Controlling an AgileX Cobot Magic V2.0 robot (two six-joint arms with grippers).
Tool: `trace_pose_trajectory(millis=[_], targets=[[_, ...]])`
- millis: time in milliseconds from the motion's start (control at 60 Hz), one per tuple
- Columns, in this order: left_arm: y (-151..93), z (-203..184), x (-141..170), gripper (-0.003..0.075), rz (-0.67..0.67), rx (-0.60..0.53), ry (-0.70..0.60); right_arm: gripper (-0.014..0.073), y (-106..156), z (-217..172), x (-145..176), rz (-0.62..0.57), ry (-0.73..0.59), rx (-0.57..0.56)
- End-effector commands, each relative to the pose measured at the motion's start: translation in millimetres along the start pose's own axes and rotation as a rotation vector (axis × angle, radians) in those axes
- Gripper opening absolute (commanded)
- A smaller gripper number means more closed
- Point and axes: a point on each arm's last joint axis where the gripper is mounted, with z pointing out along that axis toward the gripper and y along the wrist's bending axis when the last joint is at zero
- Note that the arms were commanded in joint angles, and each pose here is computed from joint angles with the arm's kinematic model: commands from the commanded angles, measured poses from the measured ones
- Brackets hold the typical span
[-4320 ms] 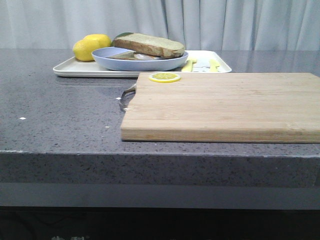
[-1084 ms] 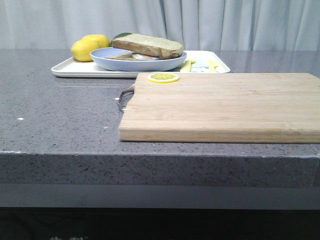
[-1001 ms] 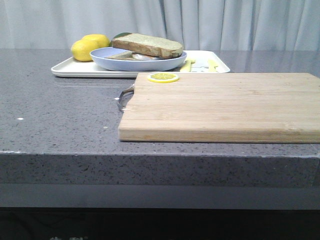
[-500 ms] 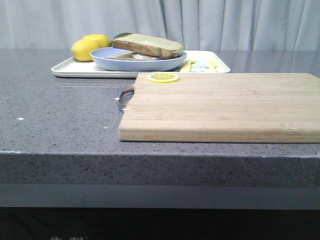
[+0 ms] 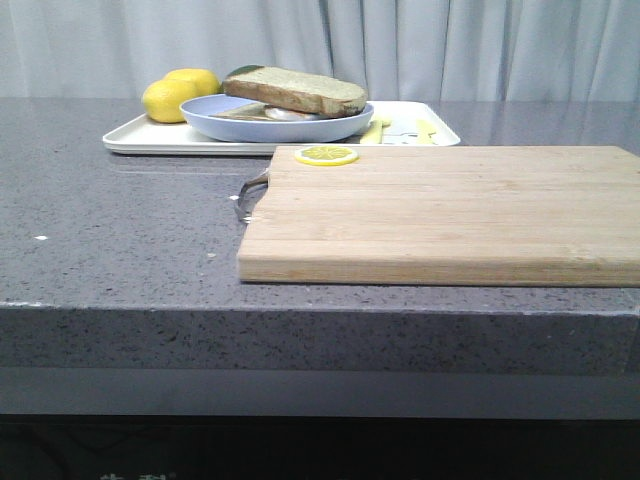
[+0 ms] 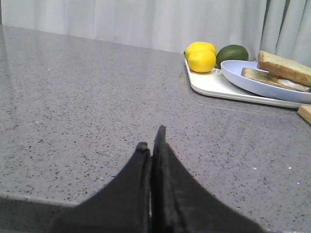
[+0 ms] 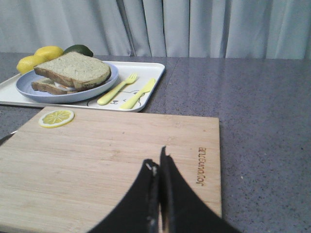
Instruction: Place bread and move sandwich to tray
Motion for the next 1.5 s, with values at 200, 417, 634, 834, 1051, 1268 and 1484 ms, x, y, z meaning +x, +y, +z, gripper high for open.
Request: trace_pose_trajectory(millis=[200, 417, 634, 834, 1051, 1268, 1484], targets=[[0.2, -1.6, -5.5, -0.0019, -0.016, 0.002, -0.099, -0.0074, -7.5, -8.0, 18.1, -0.034, -0.13, 0.067], [0.2, -1.6, -5.5, -0.0019, -0.016, 0.002, -0.099, -0.0074, -14.2, -15.1, 59.4, -0.031, -0.138, 0.124], [0.2, -1.6, -5.5, -0.0019, -0.016, 0.002, -0.099, -0.0074, -15.3, -15.5, 80.5, -0.028, -0.082, 0.121], [0.2, -1.6, -5.5, -0.0019, -0.016, 0.002, -0.099, -0.0074, -15.3, -15.6, 81.2, -0.028, -0.076, 0.122], [0.2, -1.6, -5.5, -0.0019, -0.016, 0.002, -0.099, -0.0074, -15.3, -15.6, 81.2, -0.028, -0.076, 0.122], [0.2, -1.6, -5.5, -0.0019, -0.016, 0.002, -0.099, -0.0074, -15.3, -15.6, 81.2, -0.028, -0.076, 0.122], [0.2, -1.6, -5.5, -0.0019, -0.016, 0.002, -0.099, -0.0074, -15.3, -15.6, 81.2, -0.028, -0.076, 0.122]])
